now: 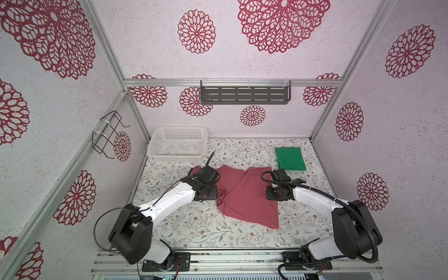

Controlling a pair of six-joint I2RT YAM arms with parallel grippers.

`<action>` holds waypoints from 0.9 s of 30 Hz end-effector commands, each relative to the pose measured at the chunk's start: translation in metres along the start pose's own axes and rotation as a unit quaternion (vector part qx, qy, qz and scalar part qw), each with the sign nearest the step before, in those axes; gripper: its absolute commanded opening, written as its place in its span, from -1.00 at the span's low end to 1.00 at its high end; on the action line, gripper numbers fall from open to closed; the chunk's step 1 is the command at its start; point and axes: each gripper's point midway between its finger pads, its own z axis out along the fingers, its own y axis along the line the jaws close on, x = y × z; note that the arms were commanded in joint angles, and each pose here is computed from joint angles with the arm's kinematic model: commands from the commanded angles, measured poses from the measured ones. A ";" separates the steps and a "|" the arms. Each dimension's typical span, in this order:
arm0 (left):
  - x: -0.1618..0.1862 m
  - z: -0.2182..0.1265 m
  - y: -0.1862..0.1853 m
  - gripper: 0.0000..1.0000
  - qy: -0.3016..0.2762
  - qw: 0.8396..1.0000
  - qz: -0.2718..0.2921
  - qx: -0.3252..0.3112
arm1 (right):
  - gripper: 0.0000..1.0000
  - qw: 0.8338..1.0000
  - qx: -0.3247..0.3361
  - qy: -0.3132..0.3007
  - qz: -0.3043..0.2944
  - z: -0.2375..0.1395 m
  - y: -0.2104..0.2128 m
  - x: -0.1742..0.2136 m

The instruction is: Fold and stack the tank tops

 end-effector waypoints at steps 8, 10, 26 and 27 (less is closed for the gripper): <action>-0.033 0.047 -0.024 -0.08 -0.011 0.988 -0.112 0.107 | -0.36 1.000 0.006 0.002 -0.010 -0.005 0.001 0.000; -0.026 0.057 -0.024 -0.09 0.006 0.988 -0.117 0.105 | -0.36 1.000 0.012 0.000 -0.011 -0.008 -0.002 -0.001; -0.003 0.070 -0.004 -1.00 0.035 0.992 -0.107 0.049 | -0.35 0.999 0.033 -0.025 -0.004 -0.021 -0.016 -0.005; -0.004 0.065 0.000 -1.00 0.035 0.994 -0.096 0.039 | -0.35 0.999 0.034 -0.027 -0.002 -0.023 -0.018 -0.006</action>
